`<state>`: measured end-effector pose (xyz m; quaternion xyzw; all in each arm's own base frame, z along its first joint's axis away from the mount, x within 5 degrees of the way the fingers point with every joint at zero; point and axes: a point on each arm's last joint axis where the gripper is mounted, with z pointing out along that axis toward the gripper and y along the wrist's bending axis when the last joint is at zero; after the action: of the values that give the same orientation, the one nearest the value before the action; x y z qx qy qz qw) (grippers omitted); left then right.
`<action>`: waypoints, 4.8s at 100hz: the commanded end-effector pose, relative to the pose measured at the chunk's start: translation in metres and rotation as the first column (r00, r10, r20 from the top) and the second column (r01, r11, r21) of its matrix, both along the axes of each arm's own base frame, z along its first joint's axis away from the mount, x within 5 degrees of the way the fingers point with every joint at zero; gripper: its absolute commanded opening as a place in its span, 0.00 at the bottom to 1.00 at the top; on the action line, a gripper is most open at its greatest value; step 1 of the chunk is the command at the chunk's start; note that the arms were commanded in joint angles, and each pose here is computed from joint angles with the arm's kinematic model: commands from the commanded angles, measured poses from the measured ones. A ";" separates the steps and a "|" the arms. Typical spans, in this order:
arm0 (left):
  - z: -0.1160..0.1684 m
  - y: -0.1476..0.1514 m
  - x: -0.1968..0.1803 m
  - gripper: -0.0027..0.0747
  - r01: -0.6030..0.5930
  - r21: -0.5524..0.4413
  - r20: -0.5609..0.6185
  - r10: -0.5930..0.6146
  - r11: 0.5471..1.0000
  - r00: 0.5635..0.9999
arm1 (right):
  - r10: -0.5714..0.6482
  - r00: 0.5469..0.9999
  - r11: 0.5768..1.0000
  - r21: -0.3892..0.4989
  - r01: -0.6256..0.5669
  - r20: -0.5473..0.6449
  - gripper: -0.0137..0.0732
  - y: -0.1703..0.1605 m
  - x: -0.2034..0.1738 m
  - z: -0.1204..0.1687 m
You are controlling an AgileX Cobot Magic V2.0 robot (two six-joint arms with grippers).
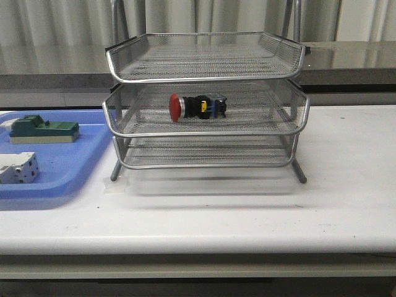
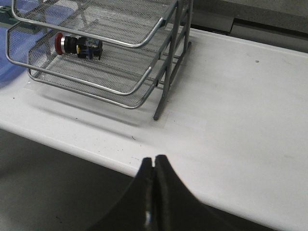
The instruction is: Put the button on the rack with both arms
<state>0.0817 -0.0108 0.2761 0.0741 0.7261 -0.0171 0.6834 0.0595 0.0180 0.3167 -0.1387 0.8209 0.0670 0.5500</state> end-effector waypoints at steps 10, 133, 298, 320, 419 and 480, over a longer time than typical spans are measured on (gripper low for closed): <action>0.016 0.003 0.000 0.01 -0.029 -0.038 0.096 0.033 0.999 0.995 | -0.013 0.996 1.000 0.019 0.011 0.084 0.09 0.000 0.002 0.013; 0.016 0.003 0.001 0.01 -0.029 -0.037 0.094 0.033 0.999 0.995 | -0.284 0.885 0.954 0.205 0.220 0.369 0.09 -0.016 -0.007 -0.101; 0.016 0.003 0.001 0.01 -0.031 -0.020 0.096 0.032 0.999 0.995 | -0.284 0.875 0.954 0.211 0.215 0.393 0.09 -0.016 -0.005 -0.110; 0.006 0.004 0.001 0.01 -0.045 0.038 0.091 0.041 0.998 0.995 | -0.284 0.875 0.954 0.211 0.215 0.393 0.09 -0.016 -0.005 -0.110; -0.076 0.006 -0.026 0.01 -0.039 -0.103 0.143 0.054 0.994 0.988 | -0.284 0.875 0.954 0.211 0.215 0.393 0.09 -0.016 -0.005 -0.110; -0.076 0.006 -0.026 0.01 -0.039 -0.103 0.141 0.054 0.994 0.988 | -0.284 0.875 0.954 0.211 0.215 0.393 0.09 -0.016 -0.005 -0.110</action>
<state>0.0559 -0.0044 0.2068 0.0285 0.6991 -0.0282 0.7139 0.0565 0.0027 0.1928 0.0047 0.7279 0.0360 0.6847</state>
